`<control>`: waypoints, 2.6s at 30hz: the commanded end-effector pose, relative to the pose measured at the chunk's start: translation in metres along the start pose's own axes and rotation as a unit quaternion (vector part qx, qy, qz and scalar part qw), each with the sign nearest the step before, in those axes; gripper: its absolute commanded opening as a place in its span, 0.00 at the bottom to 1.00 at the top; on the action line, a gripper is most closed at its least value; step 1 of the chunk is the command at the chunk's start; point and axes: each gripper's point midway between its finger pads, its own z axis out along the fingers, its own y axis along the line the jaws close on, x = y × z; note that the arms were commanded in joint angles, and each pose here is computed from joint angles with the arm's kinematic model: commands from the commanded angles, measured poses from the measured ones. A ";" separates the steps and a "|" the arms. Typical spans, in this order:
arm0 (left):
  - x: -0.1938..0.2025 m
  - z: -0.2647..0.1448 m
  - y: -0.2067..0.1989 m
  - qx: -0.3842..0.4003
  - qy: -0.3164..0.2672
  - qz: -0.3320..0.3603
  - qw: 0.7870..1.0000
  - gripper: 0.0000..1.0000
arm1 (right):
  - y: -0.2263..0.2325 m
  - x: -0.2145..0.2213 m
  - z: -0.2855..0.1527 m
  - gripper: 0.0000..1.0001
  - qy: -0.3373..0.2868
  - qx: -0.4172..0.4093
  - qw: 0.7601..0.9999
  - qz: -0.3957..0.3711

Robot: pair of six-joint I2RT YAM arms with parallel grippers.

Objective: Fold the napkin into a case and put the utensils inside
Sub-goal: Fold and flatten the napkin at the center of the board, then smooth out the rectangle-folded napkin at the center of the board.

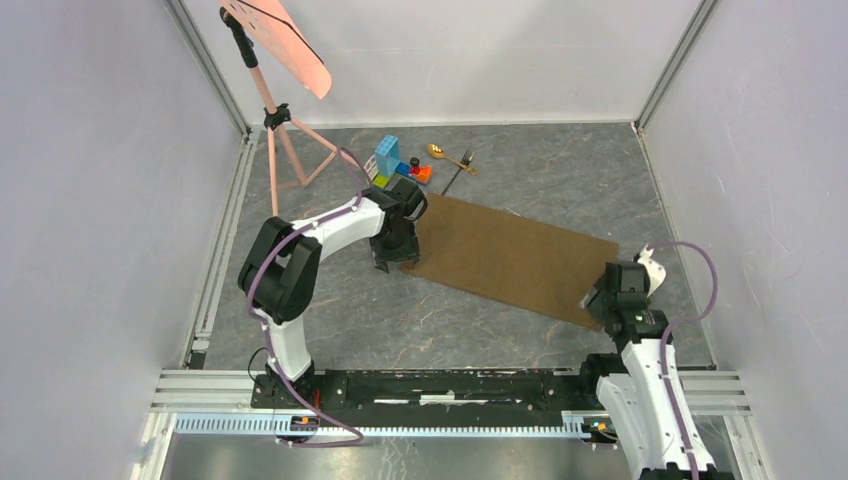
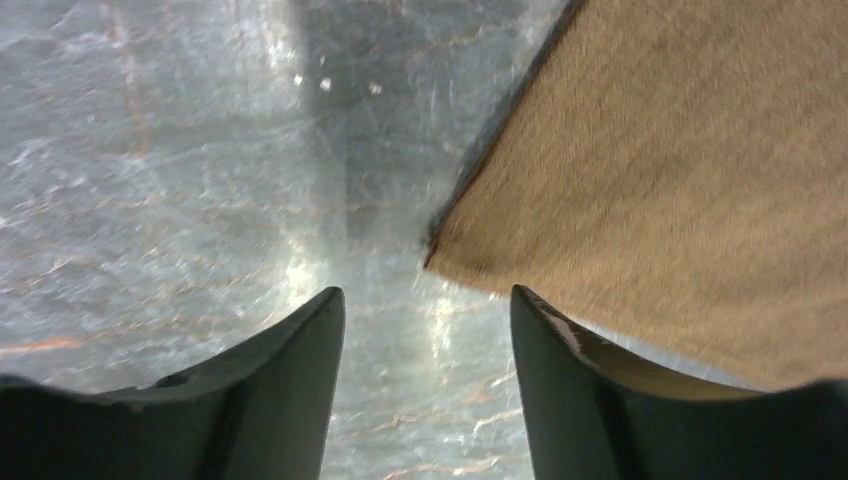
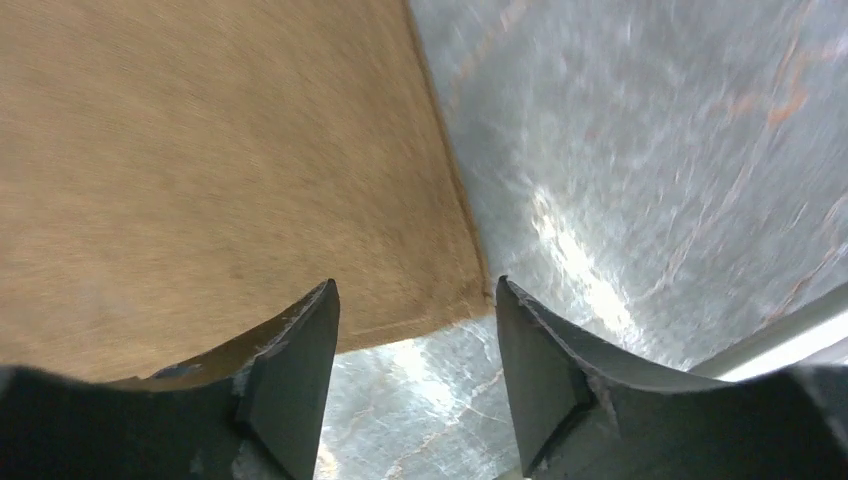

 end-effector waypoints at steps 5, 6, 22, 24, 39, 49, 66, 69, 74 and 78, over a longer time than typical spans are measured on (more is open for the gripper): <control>-0.011 -0.078 -0.046 0.177 -0.061 0.070 0.980 0.83 | 0.095 -0.081 -0.040 0.84 -0.125 -0.226 0.961 -0.102; -0.012 -0.081 -0.060 0.210 -0.059 0.072 0.973 0.84 | 0.108 -0.080 -0.036 0.84 -0.122 -0.254 0.954 -0.107; -0.003 0.003 -0.081 0.203 -0.013 0.029 0.979 0.84 | 0.105 -0.017 0.054 0.81 0.001 -0.220 0.967 -0.129; 0.010 0.007 -0.071 0.193 -0.003 0.021 0.981 0.84 | 0.083 -0.012 0.061 0.86 0.011 -0.172 0.979 -0.110; 0.029 -0.083 -0.080 0.288 -0.026 0.031 0.957 0.99 | 0.116 -0.075 0.001 0.96 -0.058 -0.261 0.954 -0.135; -0.076 -0.073 -0.143 0.337 -0.067 -0.021 0.939 1.00 | 0.165 -0.130 0.031 0.88 -0.054 -0.343 0.937 -0.049; -0.112 0.028 -0.087 0.218 -0.056 -0.035 0.974 1.00 | 0.087 -0.122 0.109 0.92 -0.013 -0.213 0.976 -0.044; -0.117 -0.004 -0.096 0.240 -0.078 -0.023 0.967 1.00 | 0.100 -0.138 0.087 0.92 -0.045 -0.235 0.969 -0.055; -0.125 -0.039 -0.123 0.302 -0.068 -0.035 0.950 1.00 | 0.148 -0.148 0.049 0.94 -0.071 -0.328 0.940 -0.061; -0.134 -0.026 -0.126 0.291 -0.061 -0.045 0.954 1.00 | 0.162 -0.134 0.060 0.94 -0.036 -0.359 0.932 -0.038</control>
